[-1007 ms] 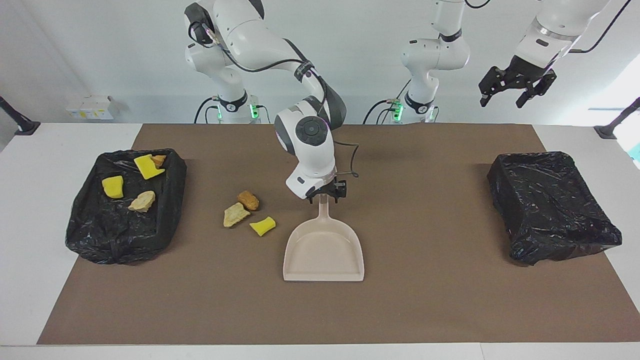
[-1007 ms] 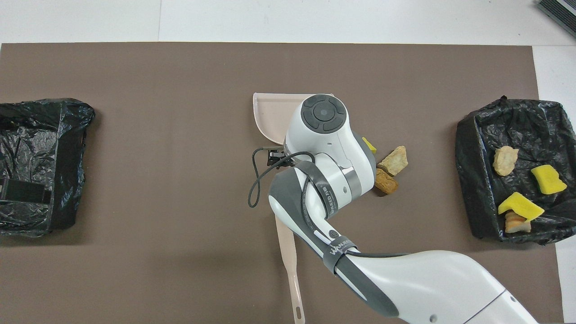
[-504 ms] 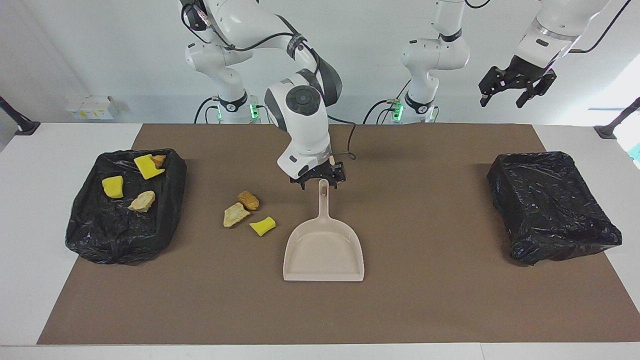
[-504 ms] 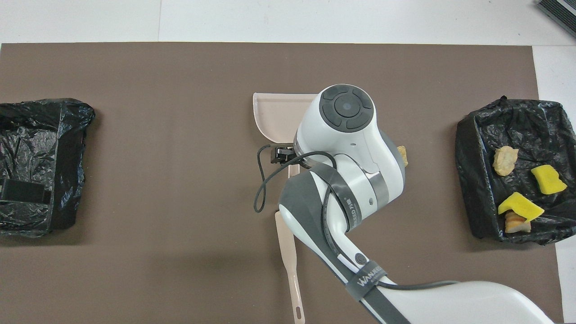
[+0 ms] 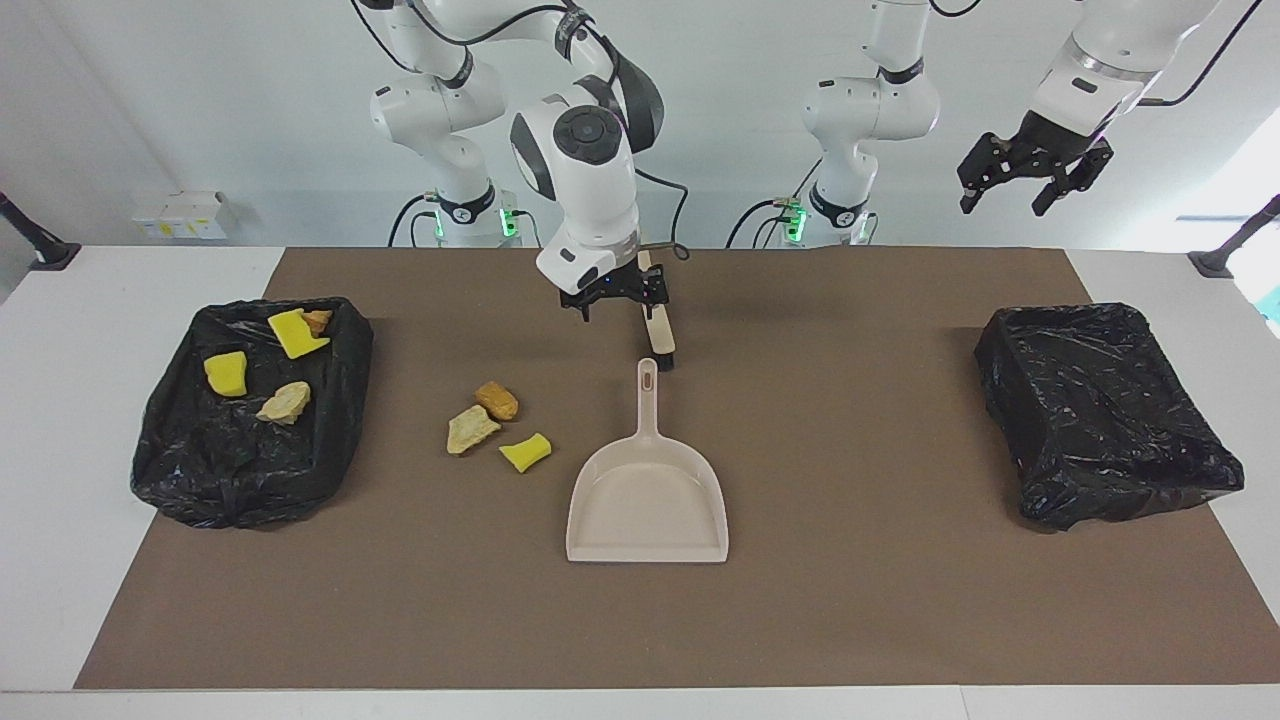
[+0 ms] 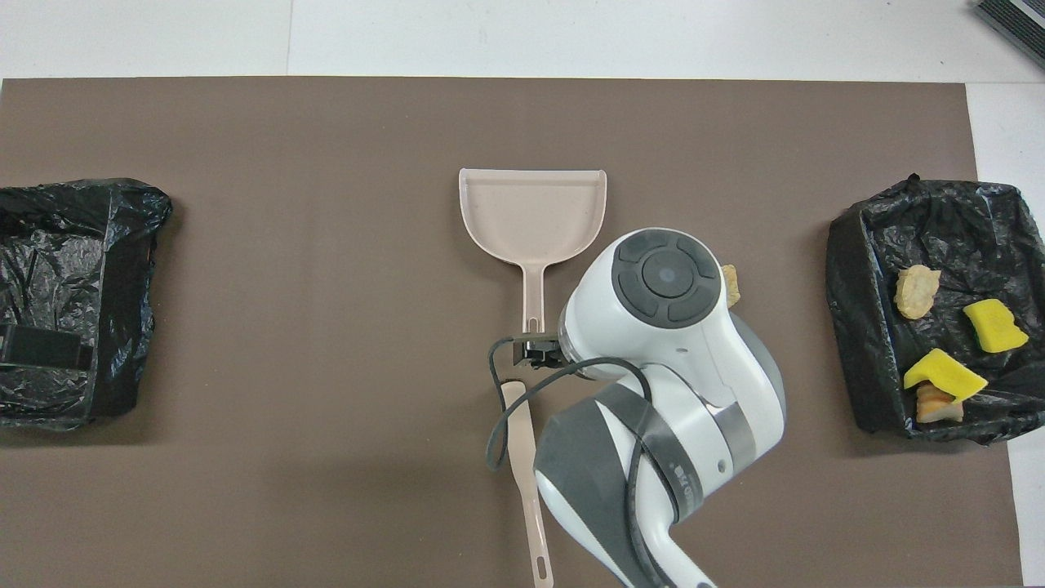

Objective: Sweep and dump trash in bin
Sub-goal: 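Release the dustpan handle and withdraw the right gripper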

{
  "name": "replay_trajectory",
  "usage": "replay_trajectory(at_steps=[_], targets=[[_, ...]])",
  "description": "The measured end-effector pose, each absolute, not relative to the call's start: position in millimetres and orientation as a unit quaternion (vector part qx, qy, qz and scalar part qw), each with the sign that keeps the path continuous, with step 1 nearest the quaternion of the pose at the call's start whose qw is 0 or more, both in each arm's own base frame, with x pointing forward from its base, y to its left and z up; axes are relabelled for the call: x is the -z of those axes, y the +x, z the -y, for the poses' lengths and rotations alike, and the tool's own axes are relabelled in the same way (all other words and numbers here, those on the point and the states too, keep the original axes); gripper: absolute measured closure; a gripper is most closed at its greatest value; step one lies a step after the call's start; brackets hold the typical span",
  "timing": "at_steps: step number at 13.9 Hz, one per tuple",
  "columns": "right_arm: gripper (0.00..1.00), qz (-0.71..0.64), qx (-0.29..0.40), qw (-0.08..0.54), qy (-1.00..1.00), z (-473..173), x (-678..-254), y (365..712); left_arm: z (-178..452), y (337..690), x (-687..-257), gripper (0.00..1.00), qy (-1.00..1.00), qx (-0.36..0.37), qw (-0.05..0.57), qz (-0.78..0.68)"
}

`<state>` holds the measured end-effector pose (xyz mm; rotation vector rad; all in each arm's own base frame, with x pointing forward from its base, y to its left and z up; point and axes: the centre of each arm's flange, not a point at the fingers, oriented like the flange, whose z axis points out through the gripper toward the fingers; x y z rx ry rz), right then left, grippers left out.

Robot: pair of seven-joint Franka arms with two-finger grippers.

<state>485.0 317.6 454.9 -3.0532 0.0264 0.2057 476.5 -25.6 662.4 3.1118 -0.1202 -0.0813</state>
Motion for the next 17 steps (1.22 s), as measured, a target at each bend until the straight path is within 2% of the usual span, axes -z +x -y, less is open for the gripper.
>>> replay_trajectory(at_steps=[4,7,13,14,15,16,17], targets=[[0.00,0.001,-0.084,0.061,-0.995,-325.9,-434.3,420.8,25.6,476.5,-662.5,0.00,0.999,0.026,0.013,0.039],[0.00,0.023,-0.092,0.053,-0.994,-333.4,-410.5,378.7,25.6,476.5,-662.4,0.00,0.999,0.026,0.013,0.039],[0.00,0.055,-0.109,0.033,-0.992,-347.4,-372.9,333.2,25.6,476.5,-662.4,0.00,0.999,0.026,0.013,0.039],[0.03,0.060,-0.108,0.032,-0.992,-349.6,-367.1,327.2,26.1,476.5,-662.5,0.00,0.999,0.026,0.013,0.039],[0.11,0.062,-0.108,0.035,-0.992,-352.7,-362.1,321.6,27.3,476.4,-662.5,0.00,0.999,0.026,0.013,0.040],[0.11,0.063,-0.110,0.037,-0.991,-355.3,-357.3,317.0,28.3,476.3,-662.5,0.00,0.999,0.026,0.013,0.041],[0.19,0.065,-0.113,0.036,-0.991,-357.0,-352.2,313.5,29.1,476.3,-662.5,0.00,0.999,0.026,0.013,0.042]])
